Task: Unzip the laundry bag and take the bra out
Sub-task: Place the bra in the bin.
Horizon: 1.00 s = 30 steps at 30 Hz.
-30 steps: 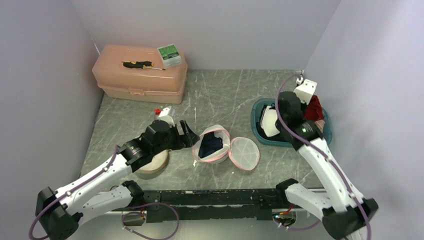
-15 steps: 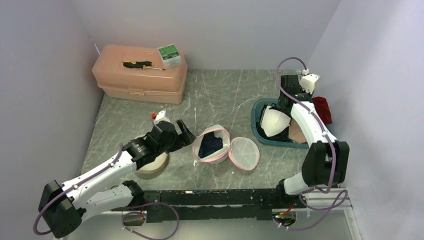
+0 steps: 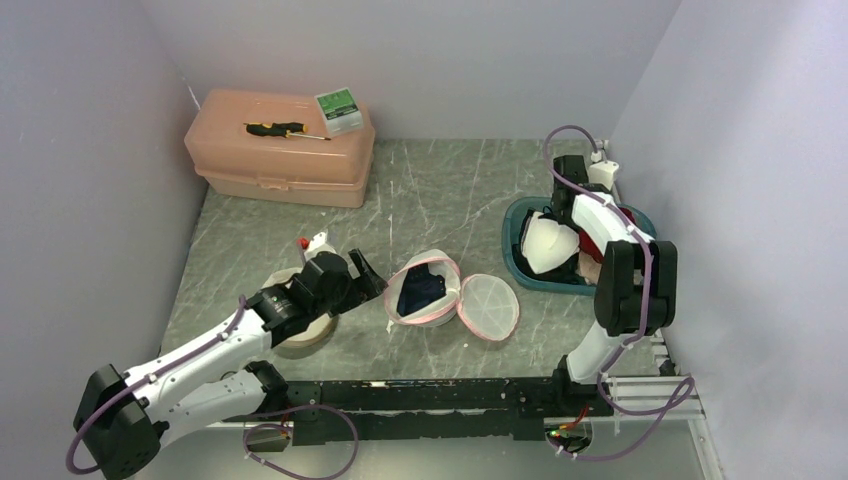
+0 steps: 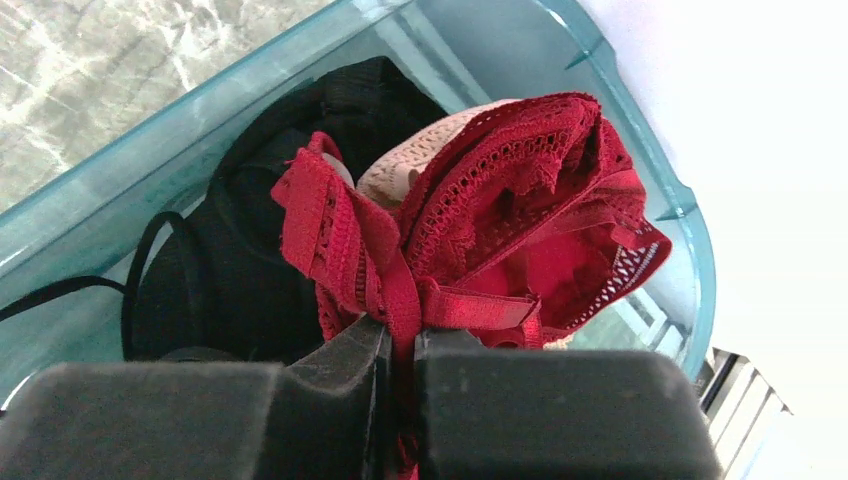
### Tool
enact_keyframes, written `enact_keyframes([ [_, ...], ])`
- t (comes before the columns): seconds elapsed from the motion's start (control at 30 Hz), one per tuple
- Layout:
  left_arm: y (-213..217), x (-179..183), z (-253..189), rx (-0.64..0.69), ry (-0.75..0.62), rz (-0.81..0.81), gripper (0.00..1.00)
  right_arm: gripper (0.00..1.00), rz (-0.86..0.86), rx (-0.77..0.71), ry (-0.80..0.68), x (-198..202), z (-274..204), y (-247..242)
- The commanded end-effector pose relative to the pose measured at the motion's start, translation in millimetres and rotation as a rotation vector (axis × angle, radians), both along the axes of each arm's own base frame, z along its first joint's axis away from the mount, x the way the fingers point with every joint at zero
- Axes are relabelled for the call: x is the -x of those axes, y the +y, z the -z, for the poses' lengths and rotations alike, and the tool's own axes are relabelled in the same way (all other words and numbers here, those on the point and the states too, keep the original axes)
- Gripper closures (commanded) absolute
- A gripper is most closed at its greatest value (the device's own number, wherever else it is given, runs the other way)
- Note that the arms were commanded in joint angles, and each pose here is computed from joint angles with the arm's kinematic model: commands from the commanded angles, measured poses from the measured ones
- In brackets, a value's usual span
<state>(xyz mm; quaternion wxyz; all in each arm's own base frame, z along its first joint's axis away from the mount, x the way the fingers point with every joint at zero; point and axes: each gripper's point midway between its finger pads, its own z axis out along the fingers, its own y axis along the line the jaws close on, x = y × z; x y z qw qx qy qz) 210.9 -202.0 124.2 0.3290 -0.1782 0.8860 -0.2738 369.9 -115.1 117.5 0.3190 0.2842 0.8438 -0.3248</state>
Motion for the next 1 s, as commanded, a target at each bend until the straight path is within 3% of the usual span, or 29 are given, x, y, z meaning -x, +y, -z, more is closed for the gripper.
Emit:
enact_keyframes([
  [0.0,-4,-4,-4,0.022,-0.011,-0.012,0.09,0.87,0.010,-0.065,-0.063,-14,-7,8],
  [0.1,-8,-7,-2,0.014,-0.006,0.001,0.10,0.60,0.018,-0.091,-0.067,-10,-4,11],
  [0.17,-9,-8,1,-0.006,0.004,0.011,0.09,0.48,0.010,-0.108,-0.093,-10,-8,14],
  [0.5,-5,-12,-5,-0.046,-0.021,0.009,0.09,0.10,-0.037,-0.158,-0.307,-17,-84,27],
  [0.63,1,-12,-12,-0.068,-0.034,0.006,0.09,0.09,-0.103,-0.205,-0.453,-15,-132,46],
  [0.73,0,-10,-16,-0.059,-0.059,0.034,0.11,0.13,-0.246,-0.339,-0.657,-10,-165,77],
  [0.83,-3,-9,-19,-0.040,-0.098,0.071,0.12,0.16,-0.560,-0.565,-0.894,6,-193,138],
  [0.97,-7,-5,-32,-0.032,-0.156,0.141,0.11,0.18,-0.967,-0.784,-0.917,53,-209,225],
])
